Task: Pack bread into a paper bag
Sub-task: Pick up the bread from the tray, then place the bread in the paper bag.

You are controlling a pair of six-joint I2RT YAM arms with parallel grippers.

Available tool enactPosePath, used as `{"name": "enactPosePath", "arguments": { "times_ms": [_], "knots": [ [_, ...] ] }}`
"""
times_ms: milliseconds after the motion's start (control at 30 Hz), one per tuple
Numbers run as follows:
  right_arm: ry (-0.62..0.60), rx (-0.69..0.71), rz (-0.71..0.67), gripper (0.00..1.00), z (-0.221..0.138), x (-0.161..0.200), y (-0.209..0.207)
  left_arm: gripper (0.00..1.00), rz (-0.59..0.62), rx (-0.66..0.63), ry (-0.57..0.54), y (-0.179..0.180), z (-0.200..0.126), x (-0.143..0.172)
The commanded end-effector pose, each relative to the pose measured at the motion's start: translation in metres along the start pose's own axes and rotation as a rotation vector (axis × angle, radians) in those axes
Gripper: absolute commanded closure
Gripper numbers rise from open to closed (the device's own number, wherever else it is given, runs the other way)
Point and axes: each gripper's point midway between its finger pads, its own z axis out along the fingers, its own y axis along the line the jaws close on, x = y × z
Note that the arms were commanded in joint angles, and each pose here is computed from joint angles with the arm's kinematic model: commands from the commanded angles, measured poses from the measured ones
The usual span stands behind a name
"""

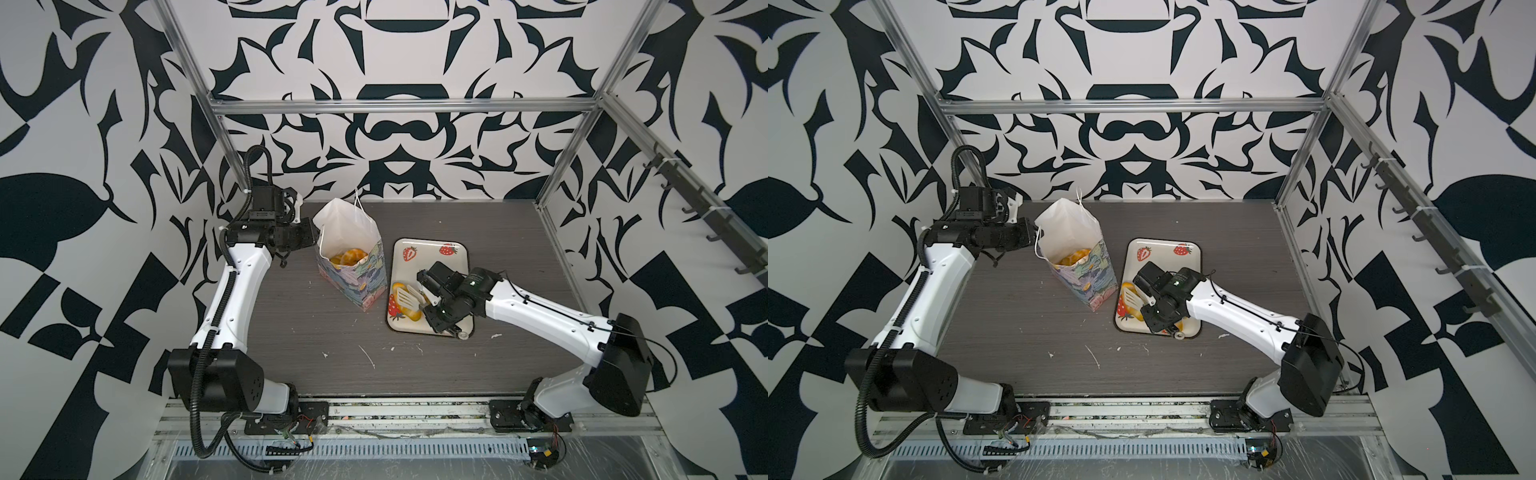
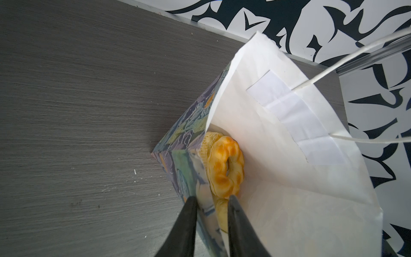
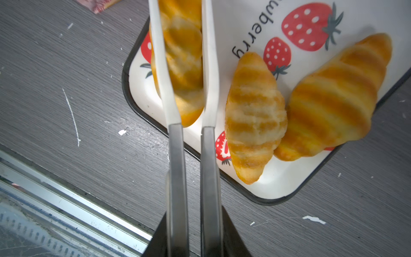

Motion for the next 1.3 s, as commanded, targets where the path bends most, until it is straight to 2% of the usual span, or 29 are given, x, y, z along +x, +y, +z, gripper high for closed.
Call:
{"name": "enactPosePath", "arguments": {
  "times_ms": [0,467,833,1267],
  "knots": [
    [-0.109,0.018,-0.026,0.7,-0.032,-0.021,-0.002,0.72,0.0,0.001,0.024,-0.001,-0.002,0.008],
    [-0.277,0.099,0.005,0.71,-0.094,-0.051,-0.028,0.72,0.002,0.003,0.018,-0.002,-0.005,0.007],
    [-0.399,0.072,0.005,0.72,-0.144,-0.07,-0.026,0.72,0.006,0.006,0.011,-0.004,-0.007,0.006],
    [-0.504,0.036,0.009,0.72,-0.182,-0.088,-0.02,0.72,0.004,0.003,0.013,-0.003,-0.006,0.007]
  ]
}}
